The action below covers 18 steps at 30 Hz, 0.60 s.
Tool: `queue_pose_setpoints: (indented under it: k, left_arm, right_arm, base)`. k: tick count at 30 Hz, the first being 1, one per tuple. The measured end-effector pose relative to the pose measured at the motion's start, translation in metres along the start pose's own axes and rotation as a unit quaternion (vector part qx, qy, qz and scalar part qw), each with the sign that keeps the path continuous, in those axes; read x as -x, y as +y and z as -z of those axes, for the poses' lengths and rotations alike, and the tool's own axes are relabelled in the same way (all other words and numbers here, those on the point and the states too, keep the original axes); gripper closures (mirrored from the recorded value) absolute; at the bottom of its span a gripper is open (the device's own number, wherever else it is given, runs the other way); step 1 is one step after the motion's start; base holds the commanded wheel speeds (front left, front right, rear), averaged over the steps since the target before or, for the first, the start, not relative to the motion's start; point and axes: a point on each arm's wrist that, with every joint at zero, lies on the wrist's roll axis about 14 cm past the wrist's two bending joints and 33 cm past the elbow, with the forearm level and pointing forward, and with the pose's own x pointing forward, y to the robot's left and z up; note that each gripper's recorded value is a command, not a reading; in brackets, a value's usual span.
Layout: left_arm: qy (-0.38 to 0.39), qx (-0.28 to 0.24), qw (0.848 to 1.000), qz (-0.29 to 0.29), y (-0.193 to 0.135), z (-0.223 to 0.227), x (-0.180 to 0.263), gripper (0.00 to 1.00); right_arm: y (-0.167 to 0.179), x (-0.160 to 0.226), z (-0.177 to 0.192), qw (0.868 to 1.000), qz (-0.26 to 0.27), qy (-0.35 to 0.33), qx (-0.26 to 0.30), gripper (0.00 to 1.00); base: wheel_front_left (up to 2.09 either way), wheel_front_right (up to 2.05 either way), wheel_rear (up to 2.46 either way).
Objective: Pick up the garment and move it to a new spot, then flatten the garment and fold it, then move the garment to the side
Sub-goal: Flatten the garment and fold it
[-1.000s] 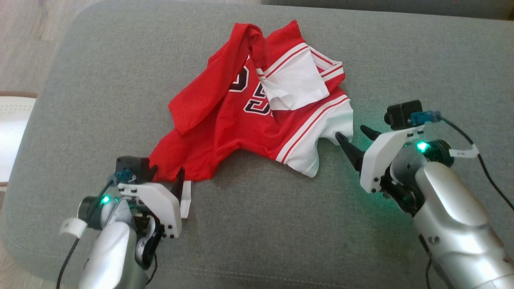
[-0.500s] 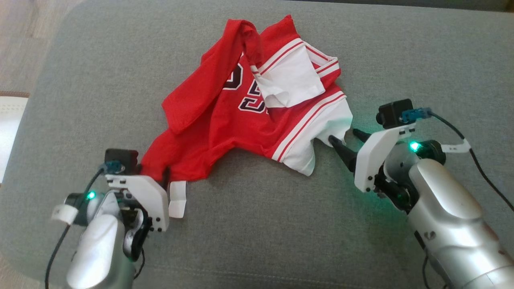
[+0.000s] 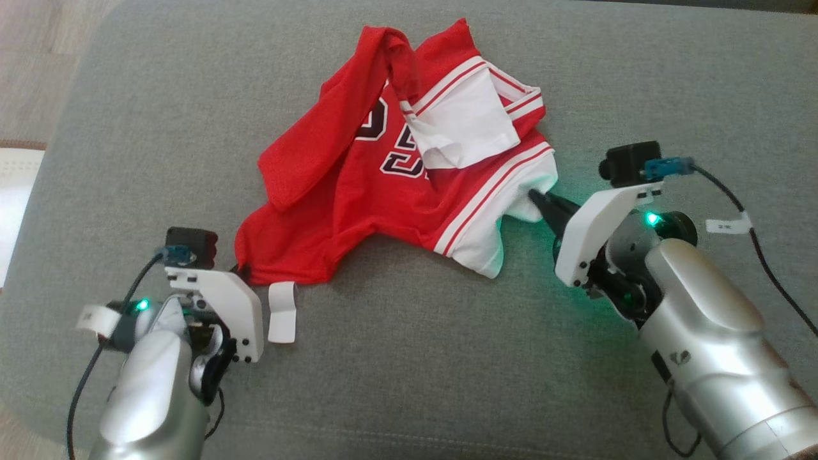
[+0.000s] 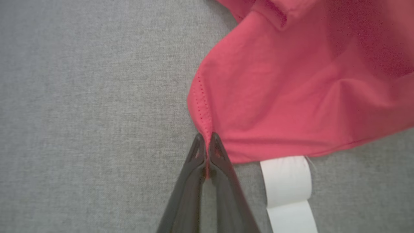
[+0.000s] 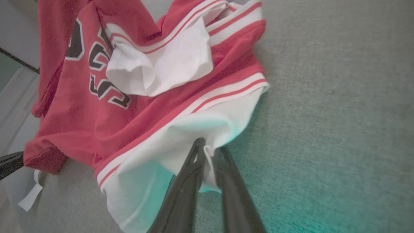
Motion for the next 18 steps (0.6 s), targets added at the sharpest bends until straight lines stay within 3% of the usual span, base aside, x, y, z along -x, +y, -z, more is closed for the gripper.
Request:
queue_pose_setpoints:
  k: [4,10,18]
  left_arm:
    - [-0.021,0.023,0.999,0.017,-0.006,-0.01,0.001,1.0]
    - [-0.13,0.079,0.986,0.063,-0.019,-0.065,0.03,1.0]
    - [-0.292,0.105,0.937,0.157,-0.048,-0.155,0.125,1.0]
  right_arm:
    - [-0.001,0.009,-0.023,0.998,-0.005,-0.054,-0.038,1.0]
    - [-0.001,0.049,-0.084,0.984,-0.029,-0.161,-0.064,1.0]
    - [-0.007,0.153,-0.148,0.948,-0.044,-0.31,-0.057,1.0]
  base:
    - [0.0,0.0,0.0]
    - [0.0,0.0,0.0]
    - [0.0,0.0,0.0]
